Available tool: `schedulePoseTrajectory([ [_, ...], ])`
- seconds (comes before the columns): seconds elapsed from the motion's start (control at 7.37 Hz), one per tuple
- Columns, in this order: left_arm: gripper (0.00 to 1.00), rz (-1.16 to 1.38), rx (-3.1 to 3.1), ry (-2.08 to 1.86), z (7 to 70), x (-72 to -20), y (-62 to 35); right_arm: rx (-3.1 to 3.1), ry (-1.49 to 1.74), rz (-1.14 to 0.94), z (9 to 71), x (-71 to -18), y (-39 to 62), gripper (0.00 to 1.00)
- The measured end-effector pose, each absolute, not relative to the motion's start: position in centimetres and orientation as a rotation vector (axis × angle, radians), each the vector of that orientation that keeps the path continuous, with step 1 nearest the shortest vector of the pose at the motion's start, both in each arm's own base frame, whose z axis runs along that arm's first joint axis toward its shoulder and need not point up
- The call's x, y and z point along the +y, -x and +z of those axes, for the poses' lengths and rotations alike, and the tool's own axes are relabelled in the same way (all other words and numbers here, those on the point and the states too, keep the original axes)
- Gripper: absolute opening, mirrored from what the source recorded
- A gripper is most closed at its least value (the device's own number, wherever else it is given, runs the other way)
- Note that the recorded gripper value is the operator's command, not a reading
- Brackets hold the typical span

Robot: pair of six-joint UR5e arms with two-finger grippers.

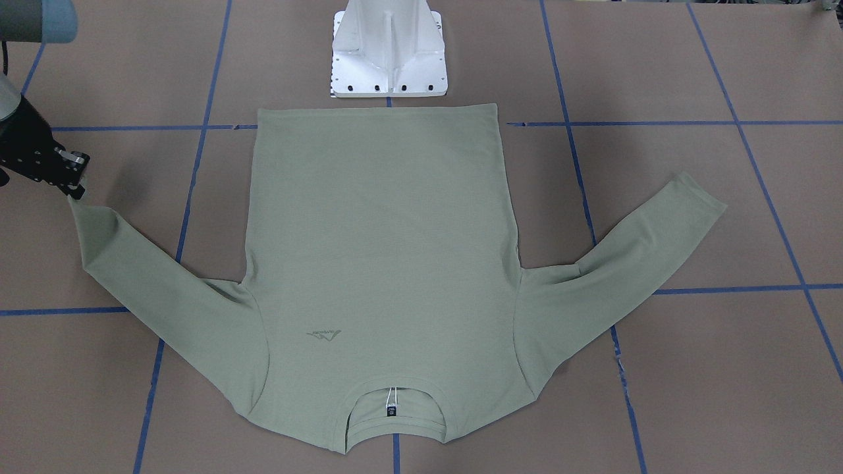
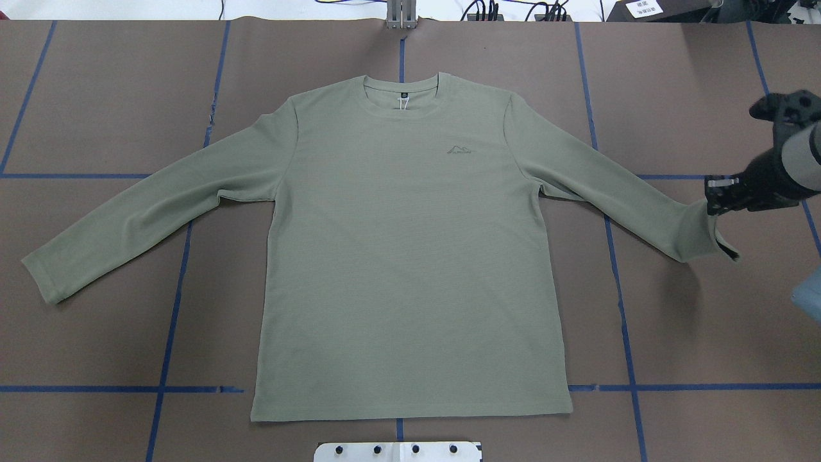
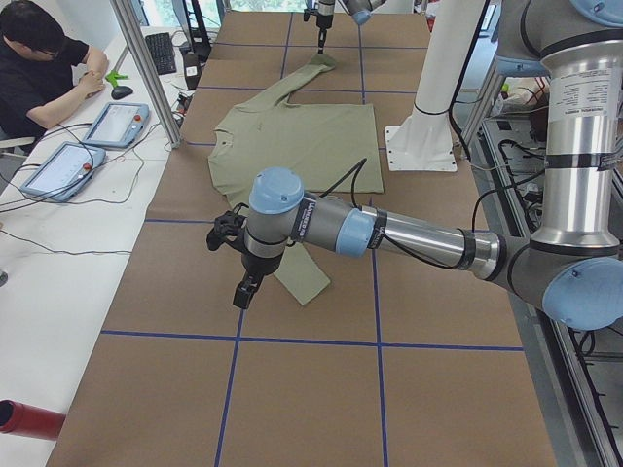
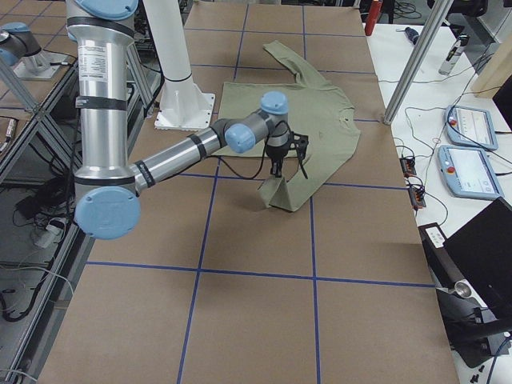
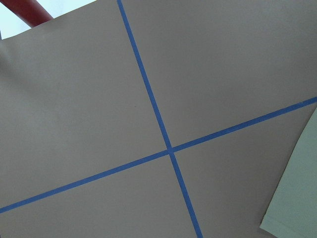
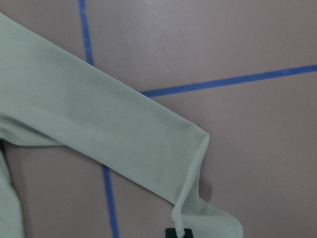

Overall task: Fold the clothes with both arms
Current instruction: 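Grasp the sleeve cuff with the right gripper and lift it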

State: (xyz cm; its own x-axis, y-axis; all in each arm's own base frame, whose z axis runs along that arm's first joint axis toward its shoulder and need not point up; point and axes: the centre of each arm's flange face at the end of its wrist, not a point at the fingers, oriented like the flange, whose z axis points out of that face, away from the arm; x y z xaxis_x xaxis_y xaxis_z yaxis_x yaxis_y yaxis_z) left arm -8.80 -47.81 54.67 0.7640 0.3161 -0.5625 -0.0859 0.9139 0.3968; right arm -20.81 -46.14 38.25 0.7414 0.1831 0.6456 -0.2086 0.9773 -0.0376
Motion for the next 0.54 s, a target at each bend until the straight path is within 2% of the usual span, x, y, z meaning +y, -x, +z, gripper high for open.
schedulePoseTrajectory([
  [0.27, 1.0, 0.222, 0.67, -0.36, 54.8, -47.9, 8.8, -0.589, -0.013, 0.25, 24.5, -50.4, 24.7, 0.0],
  [0.54, 1.0, 0.221, 0.67, -0.358, 54.9, -47.9, 8.8, -0.573, -0.035, 0.29, 14.1, -54.4, 27.8, 0.0],
])
